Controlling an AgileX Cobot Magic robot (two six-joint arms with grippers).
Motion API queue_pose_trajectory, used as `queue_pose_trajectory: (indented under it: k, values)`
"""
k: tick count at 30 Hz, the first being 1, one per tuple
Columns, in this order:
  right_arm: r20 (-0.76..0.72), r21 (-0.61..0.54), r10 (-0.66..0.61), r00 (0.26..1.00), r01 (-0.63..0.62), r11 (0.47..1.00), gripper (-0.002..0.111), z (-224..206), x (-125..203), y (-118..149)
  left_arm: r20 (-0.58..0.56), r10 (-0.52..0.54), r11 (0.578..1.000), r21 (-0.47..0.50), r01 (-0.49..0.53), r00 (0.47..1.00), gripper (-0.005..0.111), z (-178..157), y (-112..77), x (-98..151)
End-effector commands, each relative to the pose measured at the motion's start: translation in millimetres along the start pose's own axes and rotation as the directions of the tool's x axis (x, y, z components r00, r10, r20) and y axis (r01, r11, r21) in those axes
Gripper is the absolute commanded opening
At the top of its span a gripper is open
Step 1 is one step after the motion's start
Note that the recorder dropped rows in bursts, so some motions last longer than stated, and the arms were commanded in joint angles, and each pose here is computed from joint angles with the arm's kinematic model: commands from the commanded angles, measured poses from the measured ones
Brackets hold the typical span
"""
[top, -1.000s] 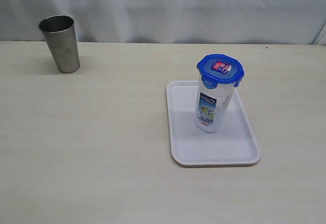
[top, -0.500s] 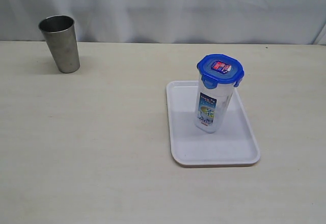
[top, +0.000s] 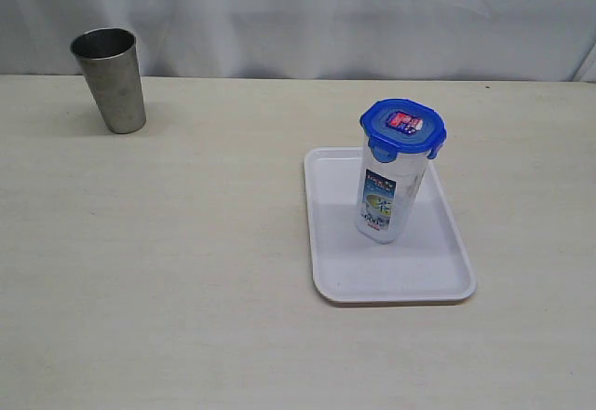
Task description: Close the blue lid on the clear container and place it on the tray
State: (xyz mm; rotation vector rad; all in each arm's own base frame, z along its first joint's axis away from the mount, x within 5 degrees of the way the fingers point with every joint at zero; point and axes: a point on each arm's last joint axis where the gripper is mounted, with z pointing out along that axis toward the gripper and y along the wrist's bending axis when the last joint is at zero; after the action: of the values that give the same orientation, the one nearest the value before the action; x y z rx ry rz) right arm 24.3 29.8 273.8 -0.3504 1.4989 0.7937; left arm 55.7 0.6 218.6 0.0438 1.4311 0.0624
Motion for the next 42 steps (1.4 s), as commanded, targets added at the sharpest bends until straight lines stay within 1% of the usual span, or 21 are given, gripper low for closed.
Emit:
queue_pose_trajectory:
  k: [1,2,7,11,14,42]
  values:
    - [0.004,0.003,0.003,1.0,-0.003,1.0,0.005,0,1,0,-0.034,0.0,1.0,-0.006,0.0,0.999,0.0,0,0.1,4]
    - [0.004,0.003,0.003,1.0,-0.003,1.0,0.005,0,1,0,-0.045,0.0,1.0,-0.004,0.0,0.999,0.0,0,-0.1,5]
    - [0.004,0.003,0.003,1.0,-0.003,1.0,0.005,0,1,0,-0.179,0.006,1.0,0.018,-0.003,0.984,0.0,-2,-2.0,17]
    - [0.004,0.003,0.003,1.0,-0.003,1.0,0.005,0,1,0,-0.285,0.029,0.999,0.021,-0.024,0.958,0.0,-4,-1.6,27]
    - [0.004,0.003,0.003,1.0,-0.003,1.0,0.005,0,1,0,-0.355,0.006,1.0,0.005,-0.004,0.935,0.0,-6,-0.7,33]
    - [0.004,0.003,0.003,1.0,-0.003,1.0,0.005,0,1,0,-0.352,0.0,1.0,0.005,0.002,0.936,0.0,-6,-0.9,33]
